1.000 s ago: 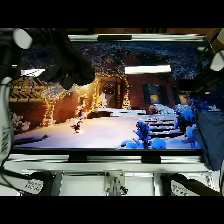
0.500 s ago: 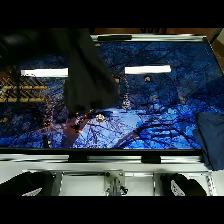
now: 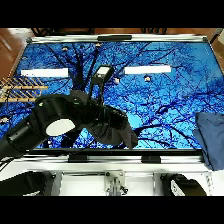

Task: Fold the shirts.

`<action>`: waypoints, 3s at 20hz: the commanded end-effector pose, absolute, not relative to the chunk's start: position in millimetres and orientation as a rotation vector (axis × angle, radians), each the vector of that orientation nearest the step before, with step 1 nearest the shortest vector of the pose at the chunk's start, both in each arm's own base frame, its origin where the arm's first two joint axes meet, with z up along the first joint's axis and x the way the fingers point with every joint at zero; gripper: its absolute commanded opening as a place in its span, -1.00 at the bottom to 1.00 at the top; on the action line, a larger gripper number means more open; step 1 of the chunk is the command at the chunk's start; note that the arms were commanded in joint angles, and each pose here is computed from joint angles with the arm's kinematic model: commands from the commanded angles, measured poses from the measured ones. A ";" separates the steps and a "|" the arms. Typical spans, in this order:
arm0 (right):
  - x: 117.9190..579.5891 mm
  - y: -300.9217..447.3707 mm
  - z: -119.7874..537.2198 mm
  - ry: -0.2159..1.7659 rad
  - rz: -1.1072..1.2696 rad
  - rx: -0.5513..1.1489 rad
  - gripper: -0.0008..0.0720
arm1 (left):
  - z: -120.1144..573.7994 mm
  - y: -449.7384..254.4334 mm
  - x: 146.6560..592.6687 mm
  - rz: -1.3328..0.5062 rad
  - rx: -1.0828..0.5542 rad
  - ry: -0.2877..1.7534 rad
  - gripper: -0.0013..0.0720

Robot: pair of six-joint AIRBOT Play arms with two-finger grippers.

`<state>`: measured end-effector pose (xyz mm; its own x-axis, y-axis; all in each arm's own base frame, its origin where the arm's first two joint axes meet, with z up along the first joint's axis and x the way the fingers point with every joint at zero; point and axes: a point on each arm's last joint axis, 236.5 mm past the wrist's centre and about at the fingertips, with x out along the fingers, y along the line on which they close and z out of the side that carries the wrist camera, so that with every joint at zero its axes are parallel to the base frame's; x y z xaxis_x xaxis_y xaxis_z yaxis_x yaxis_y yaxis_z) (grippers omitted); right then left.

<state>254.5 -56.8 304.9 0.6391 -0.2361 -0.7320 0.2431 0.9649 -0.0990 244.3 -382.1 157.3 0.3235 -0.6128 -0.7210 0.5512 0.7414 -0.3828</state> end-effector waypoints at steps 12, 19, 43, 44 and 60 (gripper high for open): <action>264.3 57.9 37.0 1.466 0.161 0.241 0.74 | 86.4 -406.0 238.5 -0.818 -0.198 1.133 -0.60; 261.8 50.9 35.1 1.479 0.131 0.225 0.74 | 83.7 -309.2 305.7 -0.728 -0.002 1.209 1.00; 247.3 213.7 -25.7 1.596 0.517 0.089 0.74 | -84.0 -191.5 331.7 -0.428 -0.226 1.512 -0.64; 245.1 221.0 -30.3 1.606 0.529 0.092 0.74 | -81.2 -191.8 332.7 -0.444 -0.211 1.501 -0.83; 307.6 253.0 9.1 1.356 0.557 -0.055 -0.78 | -3.7 -173.1 353.6 -0.485 -0.040 1.291 -0.88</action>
